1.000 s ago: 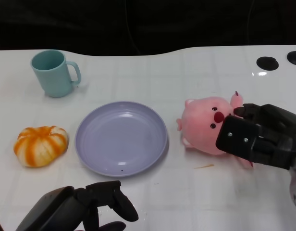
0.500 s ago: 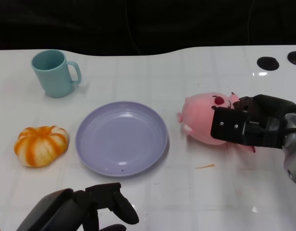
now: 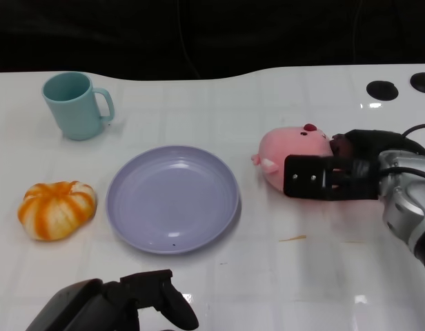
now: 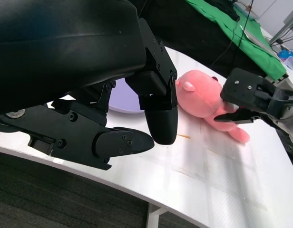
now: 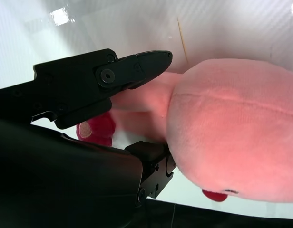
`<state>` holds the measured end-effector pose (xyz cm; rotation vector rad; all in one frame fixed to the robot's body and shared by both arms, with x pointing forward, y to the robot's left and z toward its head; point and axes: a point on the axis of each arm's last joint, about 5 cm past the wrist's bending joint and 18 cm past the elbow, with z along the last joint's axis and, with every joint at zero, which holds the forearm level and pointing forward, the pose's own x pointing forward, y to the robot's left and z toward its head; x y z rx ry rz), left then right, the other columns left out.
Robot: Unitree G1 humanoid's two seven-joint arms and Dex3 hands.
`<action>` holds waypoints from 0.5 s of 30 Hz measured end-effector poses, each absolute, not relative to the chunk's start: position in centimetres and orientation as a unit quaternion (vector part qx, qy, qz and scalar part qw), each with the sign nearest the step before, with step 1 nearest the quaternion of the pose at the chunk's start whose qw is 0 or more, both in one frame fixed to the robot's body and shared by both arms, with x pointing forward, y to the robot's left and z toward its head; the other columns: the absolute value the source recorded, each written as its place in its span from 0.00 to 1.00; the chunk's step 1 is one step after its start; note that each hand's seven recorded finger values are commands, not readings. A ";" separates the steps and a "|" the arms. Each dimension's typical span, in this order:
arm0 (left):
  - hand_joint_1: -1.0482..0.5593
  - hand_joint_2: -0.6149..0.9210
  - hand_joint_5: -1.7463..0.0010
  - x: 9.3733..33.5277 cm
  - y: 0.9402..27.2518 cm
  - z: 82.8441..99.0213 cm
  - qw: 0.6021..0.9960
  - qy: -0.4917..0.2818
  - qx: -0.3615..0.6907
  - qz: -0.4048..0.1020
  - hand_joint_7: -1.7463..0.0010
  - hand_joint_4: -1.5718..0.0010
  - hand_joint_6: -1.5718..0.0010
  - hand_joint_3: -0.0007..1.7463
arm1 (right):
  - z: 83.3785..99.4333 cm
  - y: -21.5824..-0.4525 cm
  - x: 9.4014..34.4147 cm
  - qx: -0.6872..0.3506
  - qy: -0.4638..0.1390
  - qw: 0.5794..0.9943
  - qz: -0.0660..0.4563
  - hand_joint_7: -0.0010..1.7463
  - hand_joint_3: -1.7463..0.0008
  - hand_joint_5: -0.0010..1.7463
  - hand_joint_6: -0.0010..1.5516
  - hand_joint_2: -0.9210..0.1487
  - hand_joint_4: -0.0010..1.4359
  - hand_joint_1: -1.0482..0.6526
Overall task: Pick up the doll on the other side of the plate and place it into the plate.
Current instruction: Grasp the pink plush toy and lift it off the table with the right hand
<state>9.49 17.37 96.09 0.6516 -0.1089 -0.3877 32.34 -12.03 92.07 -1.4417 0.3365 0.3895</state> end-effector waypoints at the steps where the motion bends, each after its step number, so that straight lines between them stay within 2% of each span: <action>1: 0.49 1.00 0.02 9.4 17.4 96.1 0.928 -0.053 0.318 -0.189 0.44 0.59 0.57 0.23 | 91.8 -11.9 32.3 -0.660 0.144 0.717 0.172 0.02 0.99 0.23 0.30 0.01 0.13 0.19; 6: 0.48 1.00 0.00 9.4 17.4 96.2 0.927 -0.051 0.323 -0.186 0.44 0.59 0.57 0.23 | 90.6 -11.8 32.0 -0.682 0.108 0.706 0.157 0.04 0.99 0.24 0.40 0.00 0.19 0.24; 10: 0.48 1.00 0.01 9.4 17.4 96.2 0.926 -0.050 0.325 -0.185 0.45 0.60 0.57 0.23 | 90.0 -12.1 31.9 -0.687 0.079 0.707 0.145 0.05 0.96 0.23 0.56 0.00 0.33 0.33; 12: 0.48 1.00 0.01 9.4 17.4 96.2 0.926 -0.050 0.326 -0.185 0.45 0.59 0.57 0.23 | 89.9 -12.3 31.9 -0.688 0.060 0.709 0.142 0.05 0.98 0.20 0.66 0.00 0.50 0.40; 13: 0.48 1.00 0.01 9.4 17.4 96.2 0.926 -0.050 0.326 -0.185 0.45 0.59 0.56 0.22 | 89.9 -12.4 31.9 -0.687 0.048 0.711 0.141 0.03 0.97 0.34 0.68 0.00 0.57 0.42; 14: 0.48 1.00 0.01 9.4 17.4 96.2 0.926 -0.050 0.326 -0.185 0.45 0.59 0.56 0.23 | 90.0 -12.5 31.9 -0.686 0.036 0.713 0.141 0.02 0.95 0.55 0.69 0.00 0.56 0.43; 15: 0.48 1.00 0.01 9.4 17.4 96.2 0.926 -0.050 0.326 -0.185 0.45 0.59 0.56 0.23 | 90.0 -12.5 31.9 -0.684 0.027 0.715 0.141 0.01 0.92 0.69 0.68 0.00 0.57 0.43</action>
